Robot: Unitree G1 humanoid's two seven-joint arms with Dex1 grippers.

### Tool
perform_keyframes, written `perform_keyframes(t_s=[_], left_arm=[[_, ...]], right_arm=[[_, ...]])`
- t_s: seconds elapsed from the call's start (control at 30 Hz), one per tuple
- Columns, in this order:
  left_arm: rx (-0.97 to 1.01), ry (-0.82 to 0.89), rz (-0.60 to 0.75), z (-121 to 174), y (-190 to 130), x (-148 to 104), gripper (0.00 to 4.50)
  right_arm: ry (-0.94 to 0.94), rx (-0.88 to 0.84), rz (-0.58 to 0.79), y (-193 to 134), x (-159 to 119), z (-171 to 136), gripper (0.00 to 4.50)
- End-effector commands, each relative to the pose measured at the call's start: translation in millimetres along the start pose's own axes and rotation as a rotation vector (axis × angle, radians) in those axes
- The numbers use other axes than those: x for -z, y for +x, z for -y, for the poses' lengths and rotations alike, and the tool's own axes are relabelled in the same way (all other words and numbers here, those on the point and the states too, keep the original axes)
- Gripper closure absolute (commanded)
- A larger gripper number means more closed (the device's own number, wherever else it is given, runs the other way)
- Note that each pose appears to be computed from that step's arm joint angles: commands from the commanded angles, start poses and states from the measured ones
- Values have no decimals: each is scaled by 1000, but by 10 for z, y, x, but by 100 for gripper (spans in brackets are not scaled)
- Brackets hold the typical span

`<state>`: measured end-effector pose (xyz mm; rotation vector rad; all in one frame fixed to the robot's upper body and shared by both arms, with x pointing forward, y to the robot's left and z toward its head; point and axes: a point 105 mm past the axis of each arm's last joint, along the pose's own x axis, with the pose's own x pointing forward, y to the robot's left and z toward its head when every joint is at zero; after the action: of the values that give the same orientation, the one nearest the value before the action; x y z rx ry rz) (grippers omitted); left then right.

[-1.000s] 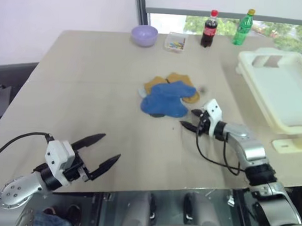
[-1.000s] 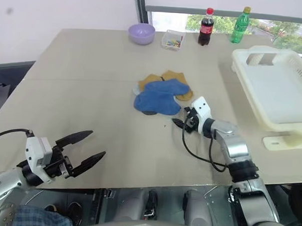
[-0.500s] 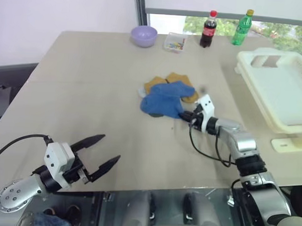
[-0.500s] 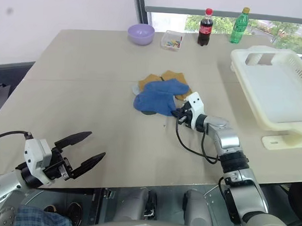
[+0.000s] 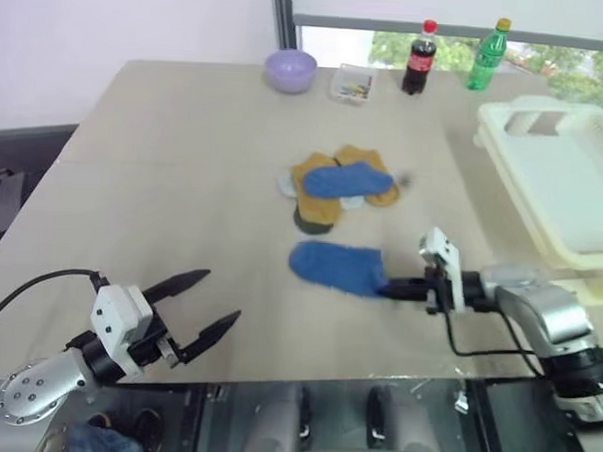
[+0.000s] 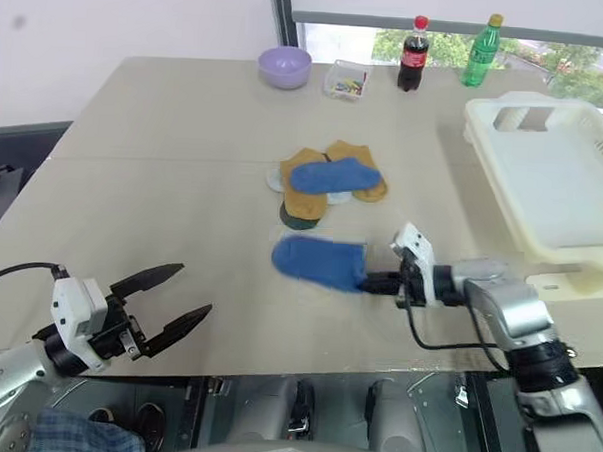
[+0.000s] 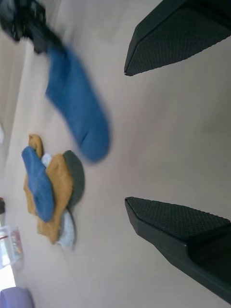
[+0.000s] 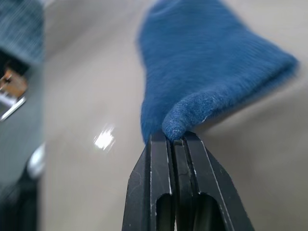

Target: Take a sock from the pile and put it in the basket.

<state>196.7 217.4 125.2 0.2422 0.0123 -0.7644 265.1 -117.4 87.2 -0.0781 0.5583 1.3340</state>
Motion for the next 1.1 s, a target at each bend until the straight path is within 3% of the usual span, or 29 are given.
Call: perform_keyframes(t_s=[0.03, 0.13, 0.23, 0.37, 0.5, 0.63, 0.8, 0.9, 1.1], left_arm=[[16, 19, 10, 20, 14, -51, 14], [20, 18, 11, 14, 21, -41, 14], [26, 17, 8, 1, 21, -21, 14], [27, 17, 5, -16, 14, 0, 14], [27, 15, 3, -24, 6, 17, 14], [31, 16, 5, -33, 11, 26, 14], [42, 24, 20, -50, 59, 15, 14], [21, 24, 88, -126, 124, -120, 14], [-78, 24, 167, -376, 142, -325, 14]], right_arm=[[-13, -8, -10, -105, -2, -42, 449], [4, 54, -19, -181, 79, 25, 449], [35, 34, -29, -197, 144, -54, 376], [56, 26, -49, -260, 204, -157, 224], [-13, 97, -26, -380, 64, -61, 224], [-119, 281, 50, -458, -244, 315, 224], [-214, 531, 190, -331, -681, 875, 224], [-194, 664, 248, -140, -937, 1244, 224], [-99, 813, 325, 11, -1232, 1607, 224]])
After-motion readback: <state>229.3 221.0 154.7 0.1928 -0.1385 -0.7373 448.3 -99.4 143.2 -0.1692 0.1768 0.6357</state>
